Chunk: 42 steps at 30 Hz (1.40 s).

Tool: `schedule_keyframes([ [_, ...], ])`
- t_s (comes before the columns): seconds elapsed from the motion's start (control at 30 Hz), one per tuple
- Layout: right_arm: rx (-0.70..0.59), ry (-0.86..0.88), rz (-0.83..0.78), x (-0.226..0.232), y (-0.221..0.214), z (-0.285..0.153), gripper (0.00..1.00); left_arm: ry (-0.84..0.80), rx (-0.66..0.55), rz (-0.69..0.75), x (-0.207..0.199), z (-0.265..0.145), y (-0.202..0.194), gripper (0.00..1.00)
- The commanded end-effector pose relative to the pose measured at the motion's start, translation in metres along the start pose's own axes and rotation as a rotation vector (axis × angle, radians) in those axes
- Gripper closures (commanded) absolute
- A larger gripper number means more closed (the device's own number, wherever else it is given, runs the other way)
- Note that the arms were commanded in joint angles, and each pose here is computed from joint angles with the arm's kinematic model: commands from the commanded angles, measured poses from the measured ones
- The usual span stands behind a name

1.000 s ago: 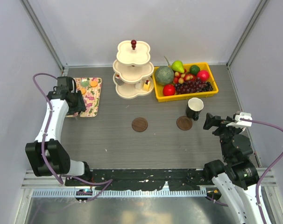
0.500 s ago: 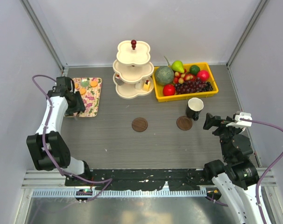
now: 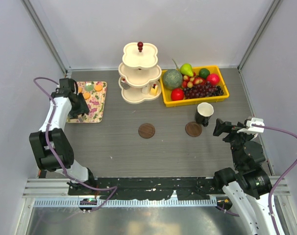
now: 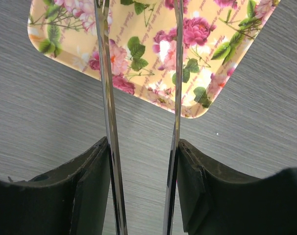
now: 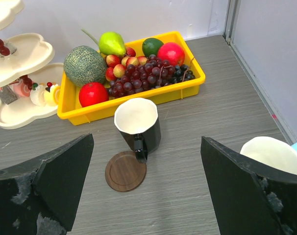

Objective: Serve the afternoon tea

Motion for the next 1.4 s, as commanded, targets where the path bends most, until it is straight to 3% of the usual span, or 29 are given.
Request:
schedule_keyframes([
  [0.0,-0.049,0.01,0.004,0.001,0.009,0.001,0.03,-0.039,-0.068,-0.03,-0.008,0.002,0.022,0.44],
  [0.2,-0.05,0.015,0.005,0.002,0.009,0.002,0.03,-0.056,-0.038,-0.036,-0.01,0.013,0.02,0.44],
  [0.4,-0.052,0.015,0.004,0.002,0.01,0.002,0.03,-0.065,-0.024,-0.035,-0.01,0.01,0.016,0.53],
  [0.6,-0.053,0.017,0.004,0.002,0.01,0.002,0.03,-0.086,-0.04,-0.036,-0.009,-0.009,0.013,0.61],
  [0.83,-0.059,0.023,0.01,0.003,0.011,0.001,0.03,-0.192,-0.077,-0.014,-0.018,-0.043,0.009,0.64],
  [1.13,-0.058,0.025,0.01,0.003,0.011,0.001,0.03,-0.368,-0.202,0.119,-0.067,-0.091,0.006,0.64],
  [1.37,-0.067,0.027,0.013,0.003,0.012,0.0,0.03,-0.549,-0.265,0.252,-0.128,-0.125,0.004,0.64],
])
Point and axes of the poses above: each gripper's point midway between its finger pads, its own z axis out along the fingers, its own x axis along the line the jaws close on, y = z × x, the point moved 8 cm from there along -z, back along the fingers, and after that the axes turned 6 degrees about -z, right-handed, at the moved point
